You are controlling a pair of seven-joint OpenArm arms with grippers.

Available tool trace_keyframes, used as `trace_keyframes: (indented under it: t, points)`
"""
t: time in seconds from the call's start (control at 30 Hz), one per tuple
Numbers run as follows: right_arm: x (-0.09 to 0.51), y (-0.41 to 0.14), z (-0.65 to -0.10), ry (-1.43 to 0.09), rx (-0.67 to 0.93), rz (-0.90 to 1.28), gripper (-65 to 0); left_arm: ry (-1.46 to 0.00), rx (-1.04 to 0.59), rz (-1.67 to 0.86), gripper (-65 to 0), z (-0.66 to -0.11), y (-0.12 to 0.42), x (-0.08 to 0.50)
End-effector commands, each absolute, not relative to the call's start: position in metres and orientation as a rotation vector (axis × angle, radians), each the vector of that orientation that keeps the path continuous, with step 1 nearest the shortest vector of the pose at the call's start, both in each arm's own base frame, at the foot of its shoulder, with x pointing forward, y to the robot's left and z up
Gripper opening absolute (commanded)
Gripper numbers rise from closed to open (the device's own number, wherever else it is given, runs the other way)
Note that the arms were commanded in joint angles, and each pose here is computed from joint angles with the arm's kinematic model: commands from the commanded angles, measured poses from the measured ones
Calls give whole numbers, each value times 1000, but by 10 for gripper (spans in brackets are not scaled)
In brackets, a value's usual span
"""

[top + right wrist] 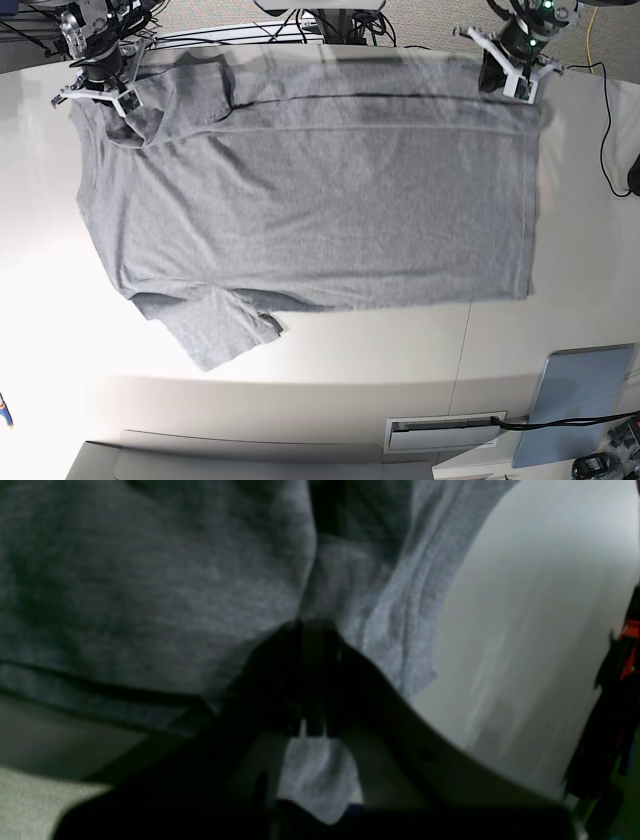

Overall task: Fold the T-shirt properly
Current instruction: 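Release the folded edge and raise both grippers off the shirt, then reach both grippers down to the hem corners and grasp them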

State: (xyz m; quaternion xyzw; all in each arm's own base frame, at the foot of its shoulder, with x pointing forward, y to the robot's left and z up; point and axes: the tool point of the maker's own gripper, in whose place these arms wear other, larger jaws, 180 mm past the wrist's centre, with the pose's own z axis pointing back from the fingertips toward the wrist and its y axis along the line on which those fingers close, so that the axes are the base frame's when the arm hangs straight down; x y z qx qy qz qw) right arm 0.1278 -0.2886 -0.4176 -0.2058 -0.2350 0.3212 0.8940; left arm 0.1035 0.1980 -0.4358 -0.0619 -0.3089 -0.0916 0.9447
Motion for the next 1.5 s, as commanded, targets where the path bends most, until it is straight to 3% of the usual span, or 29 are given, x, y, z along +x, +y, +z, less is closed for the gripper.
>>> trace_keyframes:
  t: [0.0, 0.53, 0.83, 1.0, 1.03, 1.17, 1.37, 1.47]
  points:
    - [114, -288, -423, -434, -399, 677, -650, -384, -63, -224, -650, -460, 214, 52]
    - [119, -331, -402, -432, -534, 625, -650, -474, -106, -288, -650, -448, 209, 85]
    - [166, -309, -342, -655, -577, 626, -650, -591, -61, -336, -650, -401, 207, 121]
    - [193, -305, -295, -786, -633, 636, -650, -721, 19, -333, -446, -362, 225, 149]
    - [196, -305, -292, -792, -634, 647, -629, -764, 30, -324, -412, -354, 230, 157]
    - [211, -299, -285, -843, -595, 634, -349, -857, 91, -256, -359, -337, 251, 187]
    - [236, -286, -281, -894, -403, 432, -326, -976, 14, -142, -359, -326, 259, 253]
    - [249, -282, -275, -911, -380, 416, -326, -1001, -60, -90, -360, -320, 259, 285]
